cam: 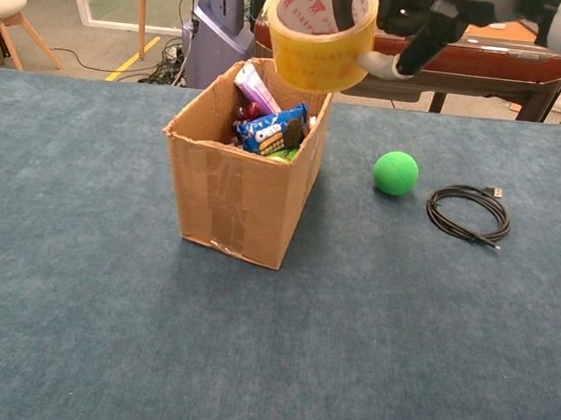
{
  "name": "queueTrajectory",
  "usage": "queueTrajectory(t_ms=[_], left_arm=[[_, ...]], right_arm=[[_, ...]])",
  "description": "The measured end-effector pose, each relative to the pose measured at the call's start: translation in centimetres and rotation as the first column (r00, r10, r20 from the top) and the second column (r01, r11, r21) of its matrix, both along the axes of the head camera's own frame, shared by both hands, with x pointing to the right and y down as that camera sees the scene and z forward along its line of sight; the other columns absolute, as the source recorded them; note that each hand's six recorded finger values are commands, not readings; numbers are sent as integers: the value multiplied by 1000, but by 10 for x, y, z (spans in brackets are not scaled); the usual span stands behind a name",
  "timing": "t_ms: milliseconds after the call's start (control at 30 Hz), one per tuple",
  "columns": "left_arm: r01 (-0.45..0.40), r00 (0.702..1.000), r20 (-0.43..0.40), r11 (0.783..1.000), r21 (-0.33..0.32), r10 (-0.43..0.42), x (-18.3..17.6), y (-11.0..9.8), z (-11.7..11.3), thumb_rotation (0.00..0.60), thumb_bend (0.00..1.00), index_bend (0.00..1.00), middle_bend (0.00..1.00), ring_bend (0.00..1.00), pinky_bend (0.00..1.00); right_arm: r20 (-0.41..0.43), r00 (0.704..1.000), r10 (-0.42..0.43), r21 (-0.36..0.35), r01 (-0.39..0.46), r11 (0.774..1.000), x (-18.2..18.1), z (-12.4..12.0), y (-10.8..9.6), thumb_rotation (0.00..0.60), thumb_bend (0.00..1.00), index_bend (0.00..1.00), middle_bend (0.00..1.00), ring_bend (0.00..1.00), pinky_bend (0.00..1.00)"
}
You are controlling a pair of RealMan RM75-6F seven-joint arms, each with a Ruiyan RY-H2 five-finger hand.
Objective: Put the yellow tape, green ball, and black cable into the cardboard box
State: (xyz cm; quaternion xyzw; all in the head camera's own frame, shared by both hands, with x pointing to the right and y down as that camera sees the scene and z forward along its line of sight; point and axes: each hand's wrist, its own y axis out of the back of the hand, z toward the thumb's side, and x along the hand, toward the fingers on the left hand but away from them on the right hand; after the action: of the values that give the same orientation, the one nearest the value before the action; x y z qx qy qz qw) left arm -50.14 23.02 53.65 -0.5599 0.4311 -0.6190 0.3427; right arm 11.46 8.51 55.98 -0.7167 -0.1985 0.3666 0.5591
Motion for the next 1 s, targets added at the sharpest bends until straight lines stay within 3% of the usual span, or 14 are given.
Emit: queueTrajectory(t_ms=[167, 233, 333, 600, 767, 833, 1000], left_arm=[[-3, 1000, -7, 1000, -2, 3, 1, 0, 0, 600, 65, 430, 432, 407, 625], [-5, 1000, -9, 1000, -5, 5, 1, 0, 0, 600, 65, 430, 432, 407, 624], [-5, 1000, -9, 1000, -6, 5, 1, 0, 0, 600, 65, 430, 432, 407, 625], [-8, 1000, -3, 1000, -14, 7, 1, 1, 2, 600, 65, 430, 432, 407, 625], [-5, 1000, 0, 1000, -15, 5, 1, 1, 2, 600, 65, 430, 432, 407, 624], [-3, 1000, 2, 1000, -14, 3, 0, 1, 2, 600, 65, 431, 432, 407, 624], [-1, 1000, 8, 1000, -20, 1, 0, 1, 4, 600, 65, 430, 432, 407, 625]], right_arm=[[-1, 1000, 8, 3, -8, 1000, -6, 9, -2, 600, 68, 323, 1000, 1000, 1000], [5, 1000, 13, 5, -13, 1000, -8, 13, -4, 600, 9, 256, 1000, 1000, 1000], [26, 1000, 15, 7, -15, 1000, -10, 14, -5, 600, 0, 212, 1000, 1000, 1000], [93, 996, 13, 43, -17, 999, -7, 5, -7, 600, 0, 212, 1000, 1000, 1000], [113, 993, 38, 99, -49, 994, 14, -5, -11, 600, 0, 381, 990, 967, 993], [117, 991, 57, 111, -71, 991, 29, -7, -13, 600, 0, 429, 920, 890, 955], [93, 989, 113, 103, -122, 987, 70, -3, -15, 600, 0, 437, 702, 709, 838]])
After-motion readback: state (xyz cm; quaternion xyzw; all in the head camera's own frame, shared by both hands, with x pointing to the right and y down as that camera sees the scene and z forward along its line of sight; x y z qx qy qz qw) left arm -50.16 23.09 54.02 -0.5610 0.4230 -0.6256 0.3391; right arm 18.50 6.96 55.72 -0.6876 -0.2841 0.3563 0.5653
